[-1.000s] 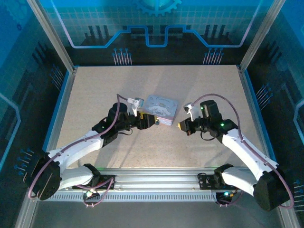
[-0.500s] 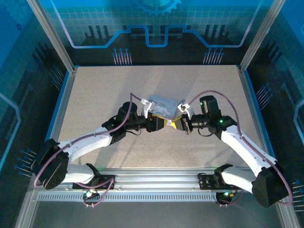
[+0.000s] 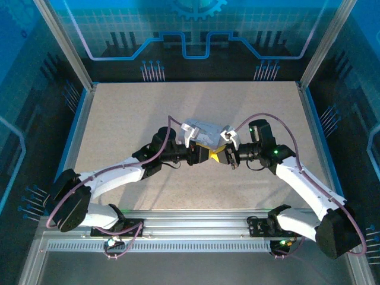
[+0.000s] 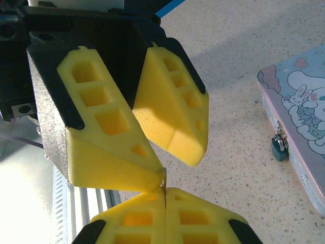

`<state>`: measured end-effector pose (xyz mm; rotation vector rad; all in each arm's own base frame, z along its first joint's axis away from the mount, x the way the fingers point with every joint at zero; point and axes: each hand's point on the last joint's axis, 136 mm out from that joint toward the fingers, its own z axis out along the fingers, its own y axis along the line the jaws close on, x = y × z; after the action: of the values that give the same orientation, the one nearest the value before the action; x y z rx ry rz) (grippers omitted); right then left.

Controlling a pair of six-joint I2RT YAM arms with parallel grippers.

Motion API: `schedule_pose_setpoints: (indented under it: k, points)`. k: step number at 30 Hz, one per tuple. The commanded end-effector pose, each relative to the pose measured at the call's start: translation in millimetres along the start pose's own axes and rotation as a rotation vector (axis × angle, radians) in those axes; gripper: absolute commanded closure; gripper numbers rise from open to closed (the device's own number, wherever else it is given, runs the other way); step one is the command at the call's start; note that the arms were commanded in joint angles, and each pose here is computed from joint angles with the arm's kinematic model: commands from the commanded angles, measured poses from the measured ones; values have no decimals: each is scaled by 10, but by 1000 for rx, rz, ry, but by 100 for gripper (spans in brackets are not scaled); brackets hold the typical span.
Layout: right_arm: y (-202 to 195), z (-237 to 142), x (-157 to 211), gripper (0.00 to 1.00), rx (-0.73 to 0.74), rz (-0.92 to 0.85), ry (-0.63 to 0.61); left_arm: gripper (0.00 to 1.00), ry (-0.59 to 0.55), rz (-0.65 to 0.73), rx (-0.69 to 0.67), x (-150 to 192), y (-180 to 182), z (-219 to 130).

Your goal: Unlock a padlock with a key

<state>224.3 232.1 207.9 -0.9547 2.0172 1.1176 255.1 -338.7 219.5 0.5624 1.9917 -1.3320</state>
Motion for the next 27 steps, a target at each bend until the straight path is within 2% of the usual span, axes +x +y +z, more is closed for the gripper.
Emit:
schedule_pose_setpoints:
  k: [1,12,13,18,23,27]
  points:
    - [117,27,-110,99,-50,-49,-19,70,-21,32,52,-123,-162,29]
    - [149,17,-166,98,-63,-41,-47,96,-26,38,47,-139,-168,11]
    - [147,9,-180,96,-61,-38,-52,100,-26,41,45,-139,-167,8]
    - [77,-93,-179,82,-47,7,-79,100,-46,64,20,-176,-168,-53]
    - [29,-314,-271,63,-65,63,-204,100,-85,98,1,-252,-195,-131]
    - [72,-340,-292,53,-95,82,-241,100,-93,111,4,-280,-220,-146]
